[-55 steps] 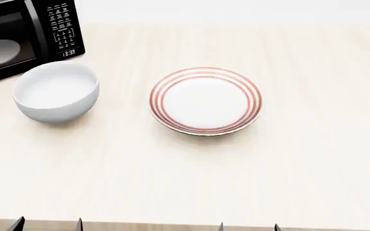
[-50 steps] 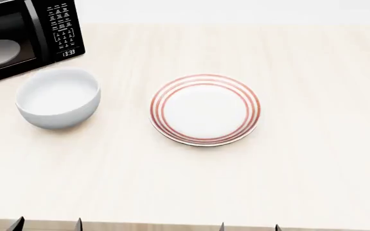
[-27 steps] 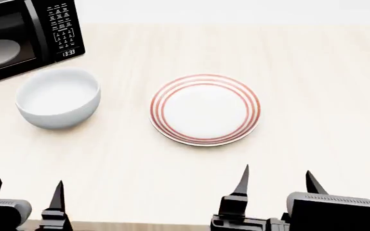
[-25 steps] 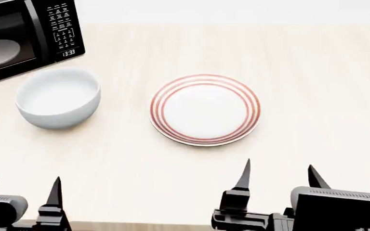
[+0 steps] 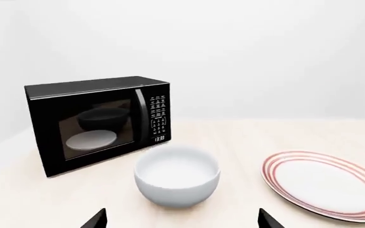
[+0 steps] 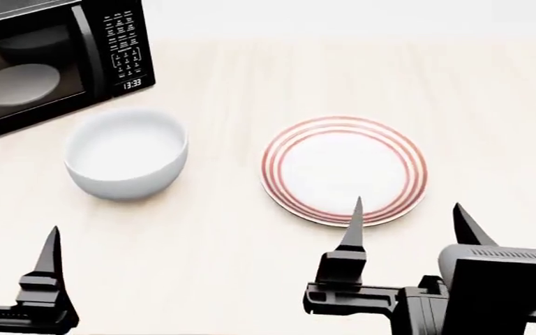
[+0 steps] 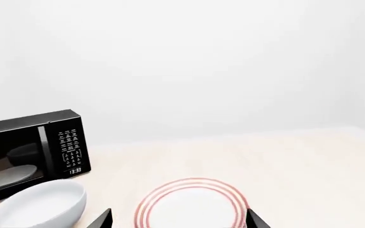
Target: Put the white bowl to the right of the plate.
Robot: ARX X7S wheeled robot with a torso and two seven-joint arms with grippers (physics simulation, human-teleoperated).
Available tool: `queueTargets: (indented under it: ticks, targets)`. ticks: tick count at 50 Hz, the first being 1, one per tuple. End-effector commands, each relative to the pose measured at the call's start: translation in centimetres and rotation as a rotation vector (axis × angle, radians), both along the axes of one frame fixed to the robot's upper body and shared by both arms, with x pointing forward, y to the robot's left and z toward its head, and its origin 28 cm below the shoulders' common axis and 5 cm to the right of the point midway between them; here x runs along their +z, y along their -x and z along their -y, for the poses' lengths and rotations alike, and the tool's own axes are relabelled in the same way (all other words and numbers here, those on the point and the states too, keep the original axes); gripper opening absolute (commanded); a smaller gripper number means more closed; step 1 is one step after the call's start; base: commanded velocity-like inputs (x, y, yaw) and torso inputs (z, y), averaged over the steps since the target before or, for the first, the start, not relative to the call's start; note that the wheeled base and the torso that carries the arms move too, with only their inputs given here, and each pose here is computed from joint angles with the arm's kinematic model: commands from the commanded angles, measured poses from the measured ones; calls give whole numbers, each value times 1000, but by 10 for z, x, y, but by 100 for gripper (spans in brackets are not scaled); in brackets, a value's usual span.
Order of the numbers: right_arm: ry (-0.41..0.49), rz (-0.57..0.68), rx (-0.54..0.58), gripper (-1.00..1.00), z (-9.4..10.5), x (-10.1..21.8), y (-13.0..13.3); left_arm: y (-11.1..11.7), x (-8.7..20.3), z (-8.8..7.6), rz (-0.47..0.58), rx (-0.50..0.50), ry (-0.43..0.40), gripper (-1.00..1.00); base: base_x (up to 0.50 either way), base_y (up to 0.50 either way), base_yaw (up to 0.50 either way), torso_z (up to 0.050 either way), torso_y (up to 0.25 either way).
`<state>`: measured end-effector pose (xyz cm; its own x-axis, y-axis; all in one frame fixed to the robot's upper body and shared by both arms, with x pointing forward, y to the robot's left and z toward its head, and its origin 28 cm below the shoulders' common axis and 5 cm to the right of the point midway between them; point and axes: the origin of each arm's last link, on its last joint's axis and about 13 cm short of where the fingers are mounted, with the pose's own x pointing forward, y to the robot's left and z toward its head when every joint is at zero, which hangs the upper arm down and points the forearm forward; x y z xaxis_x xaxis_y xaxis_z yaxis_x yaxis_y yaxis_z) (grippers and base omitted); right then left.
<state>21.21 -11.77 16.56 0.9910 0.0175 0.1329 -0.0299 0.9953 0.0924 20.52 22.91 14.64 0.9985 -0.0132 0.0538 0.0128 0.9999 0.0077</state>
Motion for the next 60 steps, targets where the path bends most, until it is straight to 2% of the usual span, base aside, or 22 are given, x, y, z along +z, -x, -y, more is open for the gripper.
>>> queueTargets:
  ticks: [1, 25, 51, 55, 56, 57, 60]
  targets:
    - [-14, 32, 37, 100, 0, 5, 5, 3, 5, 1, 17, -4, -4, 100, 500, 0, 0, 0, 0]
    - [-44, 46, 22, 100, 1, 17, 2, 5, 10, 0, 33, 0, 1, 100, 500, 0, 0, 0, 0]
    - [-36, 61, -9, 100, 3, 27, -1, 7, 20, -2, 54, 8, 9, 100, 500, 0, 0, 0, 1]
    - [-43, 10, -17, 100, 2, 27, -6, 7, 19, -3, 53, 11, 11, 100, 429, 0, 0, 0, 0]
    - [-73, -53, -85, 100, 2, 27, -10, 6, 17, -3, 48, 12, 11, 100, 0, 0, 0, 0, 0]
    - [-65, -58, -116, 100, 2, 28, -11, 5, 17, -4, 46, 14, 11, 100, 0, 0, 0, 0, 0]
    - [-18, -142, -94, 100, 0, 32, -12, 3, 15, -5, 39, 20, 11, 100, 0, 0, 0, 0, 0]
